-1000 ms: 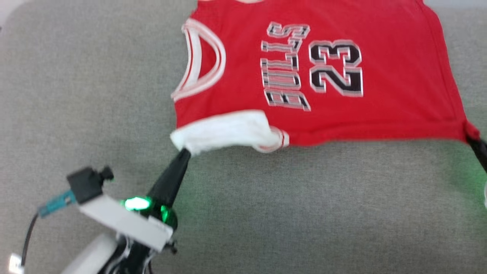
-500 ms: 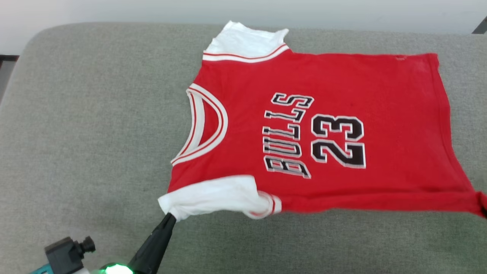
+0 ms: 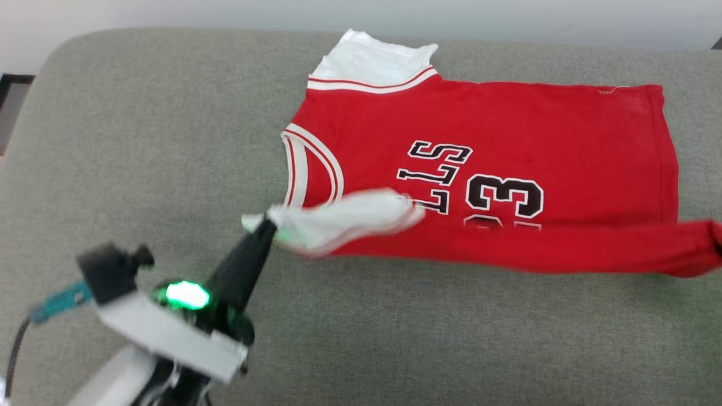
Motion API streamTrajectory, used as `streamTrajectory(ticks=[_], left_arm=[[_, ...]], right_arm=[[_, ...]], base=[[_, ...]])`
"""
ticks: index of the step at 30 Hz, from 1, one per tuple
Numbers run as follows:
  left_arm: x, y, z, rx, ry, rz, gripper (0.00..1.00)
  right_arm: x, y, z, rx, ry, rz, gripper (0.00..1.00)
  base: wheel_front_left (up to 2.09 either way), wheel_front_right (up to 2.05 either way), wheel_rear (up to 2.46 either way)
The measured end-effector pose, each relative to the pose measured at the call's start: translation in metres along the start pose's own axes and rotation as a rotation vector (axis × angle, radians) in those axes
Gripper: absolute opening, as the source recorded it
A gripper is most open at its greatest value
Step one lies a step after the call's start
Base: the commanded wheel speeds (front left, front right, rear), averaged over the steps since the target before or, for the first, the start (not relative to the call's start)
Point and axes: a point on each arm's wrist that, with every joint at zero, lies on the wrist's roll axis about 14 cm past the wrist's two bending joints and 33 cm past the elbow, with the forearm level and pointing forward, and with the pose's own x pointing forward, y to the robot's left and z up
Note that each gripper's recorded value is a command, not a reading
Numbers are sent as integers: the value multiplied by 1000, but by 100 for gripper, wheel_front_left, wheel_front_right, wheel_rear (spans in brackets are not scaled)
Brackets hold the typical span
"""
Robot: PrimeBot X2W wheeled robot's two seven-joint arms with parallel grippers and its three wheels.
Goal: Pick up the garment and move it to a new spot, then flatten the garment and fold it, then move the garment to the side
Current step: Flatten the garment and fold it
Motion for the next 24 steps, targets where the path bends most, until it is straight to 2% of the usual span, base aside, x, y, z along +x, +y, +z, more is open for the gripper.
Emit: streamTrajectory(ticks=[7,14,24], left_arm=[[38,37,0,30,17,67,0],[56,91,-25,71,84,198,0],[73,133,-50,160,147,274,0]], right_arm=[[37,-19,6,41,23,-33,0],[66,-28,-24,64,104,-48,0],[91,-37,-50,58,155,-58,0]], base=[[0,0,0],[0,0,0],[0,0,0]])
